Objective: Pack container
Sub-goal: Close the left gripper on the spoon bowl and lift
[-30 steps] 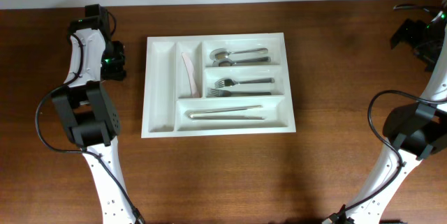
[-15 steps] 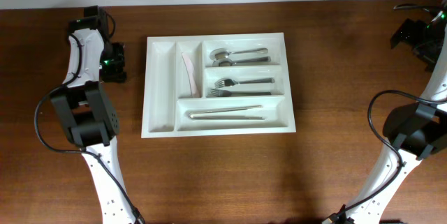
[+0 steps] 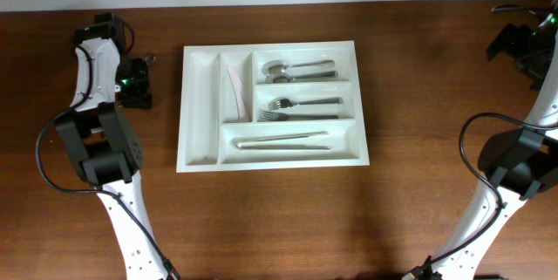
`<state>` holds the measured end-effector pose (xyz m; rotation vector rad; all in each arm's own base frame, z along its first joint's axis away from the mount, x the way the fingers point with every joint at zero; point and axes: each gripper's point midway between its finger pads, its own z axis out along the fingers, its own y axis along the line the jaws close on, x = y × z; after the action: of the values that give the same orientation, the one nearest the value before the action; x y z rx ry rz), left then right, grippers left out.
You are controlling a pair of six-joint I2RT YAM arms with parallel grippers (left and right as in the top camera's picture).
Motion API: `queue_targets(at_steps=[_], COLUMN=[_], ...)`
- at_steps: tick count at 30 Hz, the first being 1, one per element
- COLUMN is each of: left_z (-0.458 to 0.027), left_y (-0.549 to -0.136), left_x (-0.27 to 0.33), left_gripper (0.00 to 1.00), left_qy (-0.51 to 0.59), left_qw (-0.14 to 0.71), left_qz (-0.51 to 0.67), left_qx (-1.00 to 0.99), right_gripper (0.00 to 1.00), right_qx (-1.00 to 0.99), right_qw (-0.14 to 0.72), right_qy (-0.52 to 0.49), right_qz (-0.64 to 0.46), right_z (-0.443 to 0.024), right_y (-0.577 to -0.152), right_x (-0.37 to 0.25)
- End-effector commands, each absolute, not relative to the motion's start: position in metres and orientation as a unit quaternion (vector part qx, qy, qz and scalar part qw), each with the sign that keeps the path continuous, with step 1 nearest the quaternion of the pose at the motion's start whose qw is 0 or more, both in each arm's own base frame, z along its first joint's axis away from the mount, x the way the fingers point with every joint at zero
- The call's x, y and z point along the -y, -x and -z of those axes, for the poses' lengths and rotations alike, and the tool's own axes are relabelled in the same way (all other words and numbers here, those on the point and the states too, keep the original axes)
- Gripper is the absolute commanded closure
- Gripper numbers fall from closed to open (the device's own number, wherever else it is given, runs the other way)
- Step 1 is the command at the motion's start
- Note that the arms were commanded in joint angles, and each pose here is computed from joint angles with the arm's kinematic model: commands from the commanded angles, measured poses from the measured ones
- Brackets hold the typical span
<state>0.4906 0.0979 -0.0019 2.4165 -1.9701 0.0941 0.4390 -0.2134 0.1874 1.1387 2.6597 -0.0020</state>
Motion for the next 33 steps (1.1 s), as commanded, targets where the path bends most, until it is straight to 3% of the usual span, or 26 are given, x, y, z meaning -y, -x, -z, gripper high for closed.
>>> queue_targets(at_steps=[1,2,3,7,33], left_z=[0.0546,0.0546,0.0545,0.0545,0.0456], left_y=[-0.4628,-0.4626,-0.4622,-0.4619,-0.46], left_x=[-0.1062,-0.1061,-0.106,-0.1059,-0.1044], left_gripper=[0.57,0.71,0.78,0.96,0.98], left_qy=[-0.78,-0.78,-0.78,-0.78,-0.74], left_qw=[0.056,0.057,0.058,0.058,0.066], left_qz=[0.024,0.024,0.025,0.025,0.023], left_qx=[0.623,0.623,0.623,0.623,0.669], right_gripper=[0.01,0.01,0.01,0.01,0.01], right_qx=[-0.911,-0.911,-0.911,-0.911,-0.911], right_qw=[0.145,0.145,0.145,0.145,0.145], right_qy=[-0.386,-0.386,-0.386,-0.386,-0.386], right_qz=[0.001,0.001,0.001,0.001,0.001], right_z=[-0.2048,-0.2048,-0.2048,-0.2048,-0.2048], right_y=[-0.4393,-0.4393,-0.4393,-0.4393,-0.4393], right_x=[0.2109,0.2109,0.2109,0.2109,0.2109])
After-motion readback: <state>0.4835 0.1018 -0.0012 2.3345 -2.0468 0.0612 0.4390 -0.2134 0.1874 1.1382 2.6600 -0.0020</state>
